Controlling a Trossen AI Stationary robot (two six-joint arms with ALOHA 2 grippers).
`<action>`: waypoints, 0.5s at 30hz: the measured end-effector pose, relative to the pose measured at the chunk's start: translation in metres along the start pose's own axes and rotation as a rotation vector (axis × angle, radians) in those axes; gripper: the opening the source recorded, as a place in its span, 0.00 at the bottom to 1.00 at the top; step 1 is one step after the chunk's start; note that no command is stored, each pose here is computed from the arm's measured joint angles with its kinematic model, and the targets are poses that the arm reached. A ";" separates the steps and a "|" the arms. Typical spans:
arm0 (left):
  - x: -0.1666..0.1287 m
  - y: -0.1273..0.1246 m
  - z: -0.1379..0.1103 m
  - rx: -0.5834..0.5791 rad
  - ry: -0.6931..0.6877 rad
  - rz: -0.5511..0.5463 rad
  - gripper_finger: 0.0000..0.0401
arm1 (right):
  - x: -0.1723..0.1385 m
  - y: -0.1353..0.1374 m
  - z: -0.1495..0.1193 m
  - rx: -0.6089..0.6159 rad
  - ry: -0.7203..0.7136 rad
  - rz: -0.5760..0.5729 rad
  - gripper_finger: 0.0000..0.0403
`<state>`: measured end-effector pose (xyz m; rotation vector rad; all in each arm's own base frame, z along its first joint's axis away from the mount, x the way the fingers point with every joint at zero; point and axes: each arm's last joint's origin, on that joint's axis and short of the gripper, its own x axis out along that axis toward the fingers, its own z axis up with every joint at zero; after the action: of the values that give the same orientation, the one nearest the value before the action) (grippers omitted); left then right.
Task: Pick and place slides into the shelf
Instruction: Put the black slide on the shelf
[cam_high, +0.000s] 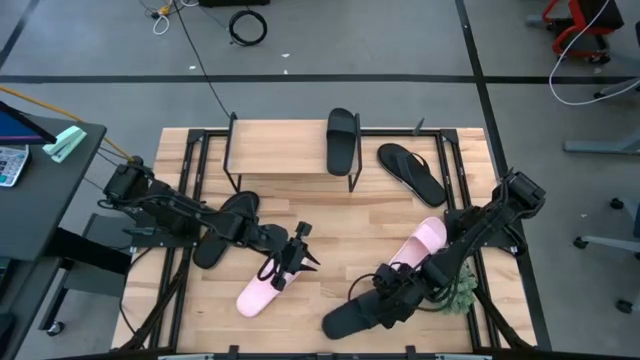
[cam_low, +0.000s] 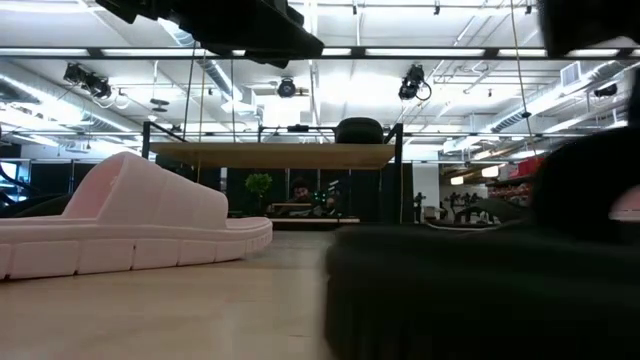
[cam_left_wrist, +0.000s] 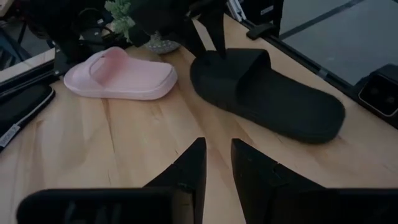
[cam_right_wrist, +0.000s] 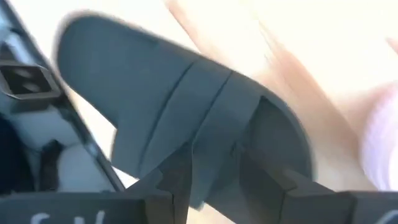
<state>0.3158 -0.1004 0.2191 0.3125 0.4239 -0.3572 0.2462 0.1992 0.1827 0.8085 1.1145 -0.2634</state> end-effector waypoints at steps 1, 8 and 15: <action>0.000 0.000 0.000 0.000 -0.001 0.000 0.20 | 0.001 0.002 0.004 -0.010 -0.021 0.025 0.32; 0.000 0.000 0.000 0.002 -0.001 0.001 0.18 | 0.013 0.000 0.040 -0.074 -0.088 0.058 0.32; 0.000 -0.001 -0.001 0.002 0.015 -0.006 0.20 | 0.015 -0.003 0.052 -0.041 0.027 0.101 0.32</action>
<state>0.3147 -0.1013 0.2178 0.3156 0.4395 -0.3613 0.2871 0.1634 0.1787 0.8315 1.0979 -0.1456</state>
